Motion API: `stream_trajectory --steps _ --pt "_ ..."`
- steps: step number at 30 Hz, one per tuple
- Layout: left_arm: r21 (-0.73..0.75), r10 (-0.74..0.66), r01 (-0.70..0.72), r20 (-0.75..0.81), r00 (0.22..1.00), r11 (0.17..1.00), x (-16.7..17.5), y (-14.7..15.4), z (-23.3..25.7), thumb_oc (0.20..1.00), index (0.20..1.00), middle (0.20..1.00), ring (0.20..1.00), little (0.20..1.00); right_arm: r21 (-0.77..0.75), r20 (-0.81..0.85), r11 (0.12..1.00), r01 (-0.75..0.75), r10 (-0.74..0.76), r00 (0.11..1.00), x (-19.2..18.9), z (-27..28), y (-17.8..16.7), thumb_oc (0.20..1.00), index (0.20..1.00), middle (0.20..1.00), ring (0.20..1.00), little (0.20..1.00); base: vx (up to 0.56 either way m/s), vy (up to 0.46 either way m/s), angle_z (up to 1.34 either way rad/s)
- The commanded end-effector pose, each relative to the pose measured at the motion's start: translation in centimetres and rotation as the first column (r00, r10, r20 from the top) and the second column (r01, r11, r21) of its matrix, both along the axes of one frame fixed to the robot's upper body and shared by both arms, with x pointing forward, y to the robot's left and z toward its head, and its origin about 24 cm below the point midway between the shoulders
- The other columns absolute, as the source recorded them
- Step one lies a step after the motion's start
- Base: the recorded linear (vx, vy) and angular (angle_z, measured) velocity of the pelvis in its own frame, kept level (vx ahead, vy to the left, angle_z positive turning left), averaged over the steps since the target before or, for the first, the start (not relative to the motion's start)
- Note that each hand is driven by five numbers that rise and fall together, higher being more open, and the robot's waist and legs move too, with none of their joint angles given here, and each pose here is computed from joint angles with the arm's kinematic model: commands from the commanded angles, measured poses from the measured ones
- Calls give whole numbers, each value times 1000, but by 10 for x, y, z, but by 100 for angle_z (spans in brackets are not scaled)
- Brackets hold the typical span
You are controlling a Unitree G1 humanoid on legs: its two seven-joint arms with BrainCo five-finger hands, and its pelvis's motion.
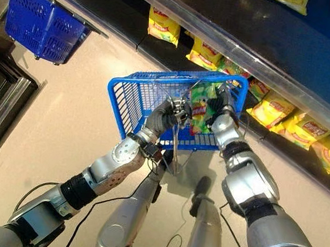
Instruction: Pick up the snacks into the basket
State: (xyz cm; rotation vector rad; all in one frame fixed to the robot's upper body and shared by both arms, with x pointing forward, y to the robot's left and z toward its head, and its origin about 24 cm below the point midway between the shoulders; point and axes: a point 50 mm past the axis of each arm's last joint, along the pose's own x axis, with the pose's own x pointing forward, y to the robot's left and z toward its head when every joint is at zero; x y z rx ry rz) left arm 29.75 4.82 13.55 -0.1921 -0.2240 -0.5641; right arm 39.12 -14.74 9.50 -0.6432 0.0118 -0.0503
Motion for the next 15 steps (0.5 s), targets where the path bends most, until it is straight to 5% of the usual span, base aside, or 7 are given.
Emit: stream_trajectory --steps 1,8,15 --pt "-206 46 -3 206 977 978 -15 23 47 200 200 200 200 200 -139 -20 969 -205 204 979 -30 -23 9 1000 1000 1000 1000 1000 161 122 -44" --pt "-105 313 -310 15 950 945 -25 113 -16 200 200 200 200 200 -191 -258 945 -267 214 942 -130 -85 -74 1000 1000 1000 1000 1000 125 66 -39" --pt "-61 471 -481 -129 873 875 -56 164 -54 200 200 200 200 200 -128 -270 948 -290 249 930 -164 -64 -109 1000 1000 1000 1000 1000 31 4 -76"
